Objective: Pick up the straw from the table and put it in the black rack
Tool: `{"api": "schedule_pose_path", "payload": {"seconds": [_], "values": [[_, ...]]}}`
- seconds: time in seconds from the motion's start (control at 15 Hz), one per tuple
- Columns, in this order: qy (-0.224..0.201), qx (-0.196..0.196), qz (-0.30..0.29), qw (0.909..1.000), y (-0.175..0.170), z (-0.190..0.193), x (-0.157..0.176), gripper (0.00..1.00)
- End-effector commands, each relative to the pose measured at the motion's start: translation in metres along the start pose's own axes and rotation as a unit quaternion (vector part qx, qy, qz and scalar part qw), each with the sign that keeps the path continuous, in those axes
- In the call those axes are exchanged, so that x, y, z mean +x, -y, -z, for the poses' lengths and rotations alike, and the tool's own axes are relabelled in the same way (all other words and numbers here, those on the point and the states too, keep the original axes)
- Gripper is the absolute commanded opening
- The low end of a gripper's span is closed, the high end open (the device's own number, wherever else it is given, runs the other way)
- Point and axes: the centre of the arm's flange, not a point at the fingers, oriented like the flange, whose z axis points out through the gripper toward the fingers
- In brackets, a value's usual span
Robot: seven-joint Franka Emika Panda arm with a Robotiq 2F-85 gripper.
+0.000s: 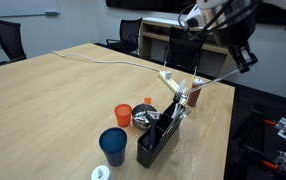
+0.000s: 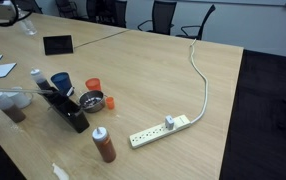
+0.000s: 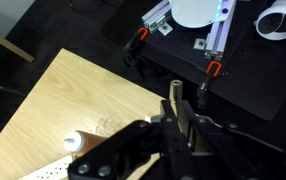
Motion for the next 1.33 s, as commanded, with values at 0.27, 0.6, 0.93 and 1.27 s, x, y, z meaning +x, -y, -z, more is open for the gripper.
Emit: {"api": "schedule_pose_path", "payload": {"seconds": [0.27,0.6,0.93,1.27], "values": [[0.026,0.035,0.039,0.9983,-0.023,-0.034,0.038,0.03],[0.003,0.039,0.043,0.9983,-0.029,-0.037,0.058,0.03],[0.002,0.044,0.053,0.9976,-0.033,-0.045,0.078,0.03],[0.012,0.053,0.067,0.9962,-0.040,-0.053,0.094,0.03]]}}
